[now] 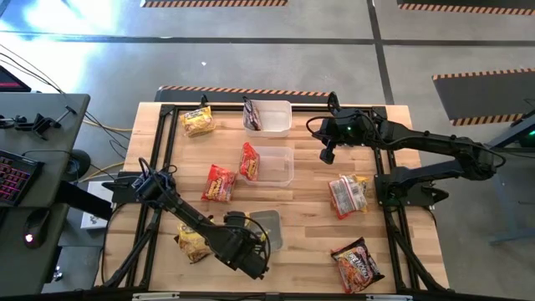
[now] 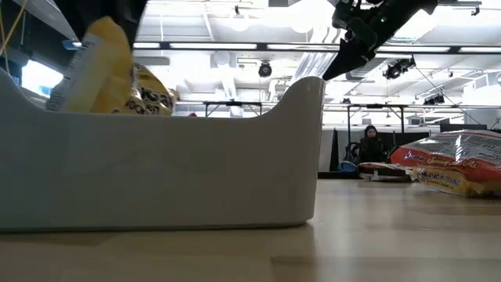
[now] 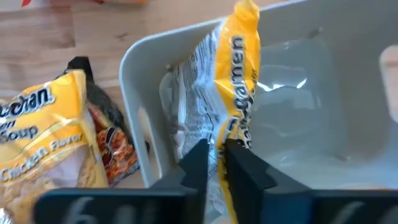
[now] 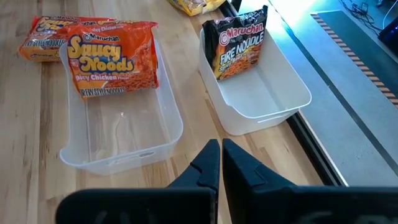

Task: Sort Maruchan noodles
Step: Put the yellow noodle pack into the gray bin

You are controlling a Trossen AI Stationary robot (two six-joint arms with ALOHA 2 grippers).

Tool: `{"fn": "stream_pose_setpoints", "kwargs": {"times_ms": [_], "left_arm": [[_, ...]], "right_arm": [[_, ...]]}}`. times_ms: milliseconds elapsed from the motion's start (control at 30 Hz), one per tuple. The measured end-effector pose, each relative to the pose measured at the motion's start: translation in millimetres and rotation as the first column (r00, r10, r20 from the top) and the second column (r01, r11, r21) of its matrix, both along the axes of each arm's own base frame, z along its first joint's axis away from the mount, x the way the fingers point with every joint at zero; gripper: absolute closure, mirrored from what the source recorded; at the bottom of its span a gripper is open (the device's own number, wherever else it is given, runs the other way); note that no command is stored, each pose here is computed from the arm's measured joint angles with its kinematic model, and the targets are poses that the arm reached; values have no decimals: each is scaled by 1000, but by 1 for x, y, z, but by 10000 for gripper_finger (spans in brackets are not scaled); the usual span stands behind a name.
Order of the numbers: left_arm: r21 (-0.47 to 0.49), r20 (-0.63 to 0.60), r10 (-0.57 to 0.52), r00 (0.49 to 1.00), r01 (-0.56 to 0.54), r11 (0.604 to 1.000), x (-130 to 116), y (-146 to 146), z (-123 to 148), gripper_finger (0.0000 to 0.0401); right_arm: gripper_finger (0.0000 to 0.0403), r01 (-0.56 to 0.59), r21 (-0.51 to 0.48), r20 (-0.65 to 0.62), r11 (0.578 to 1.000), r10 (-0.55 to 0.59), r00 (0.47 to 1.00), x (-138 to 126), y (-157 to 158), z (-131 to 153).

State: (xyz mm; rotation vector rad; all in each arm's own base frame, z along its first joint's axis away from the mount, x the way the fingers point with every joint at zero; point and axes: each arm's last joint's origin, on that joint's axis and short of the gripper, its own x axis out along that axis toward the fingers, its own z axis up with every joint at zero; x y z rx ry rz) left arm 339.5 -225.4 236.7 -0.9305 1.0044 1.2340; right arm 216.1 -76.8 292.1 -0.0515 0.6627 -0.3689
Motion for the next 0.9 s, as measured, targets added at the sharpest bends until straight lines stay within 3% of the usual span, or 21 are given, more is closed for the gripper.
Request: {"fn": "stream_pose_setpoints", "kwargs": {"times_ms": [133,233,267,333,400,567,667,767,900], "left_arm": [[-8,-4,16,1000,-16,1000,-3,-4,0,394],[0,4,33,999,-33,999,-6,-7,0,398],[2,13,38,999,-38,999,-7,-8,1,400],[7,23,36,999,-36,999,-9,-10,2,400],[12,31,30,999,-30,999,-10,-12,2,400],[39,62,21,998,-23,999,-10,-13,2,401],[57,76,13,997,-17,998,-9,-13,3,401],[63,71,-35,997,31,998,-8,-13,3,401],[59,77,-61,995,56,997,-10,-15,4,401]], "right_arm": [[403,-3,13,-7,1000,3,1000,-1,0,-1],[403,-107,211,21,972,105,994,-1,6,-5],[403,-164,321,40,933,159,986,0,9,-7],[402,-241,528,65,815,244,968,1,17,-13],[399,-262,632,62,729,289,955,4,28,-16],[379,-268,703,24,659,355,935,16,61,-23],[360,-228,718,17,658,311,950,26,80,-25],[329,-128,735,-7,666,196,981,36,97,-30],[271,7,769,-34,639,31,999,48,117,-38]]}}
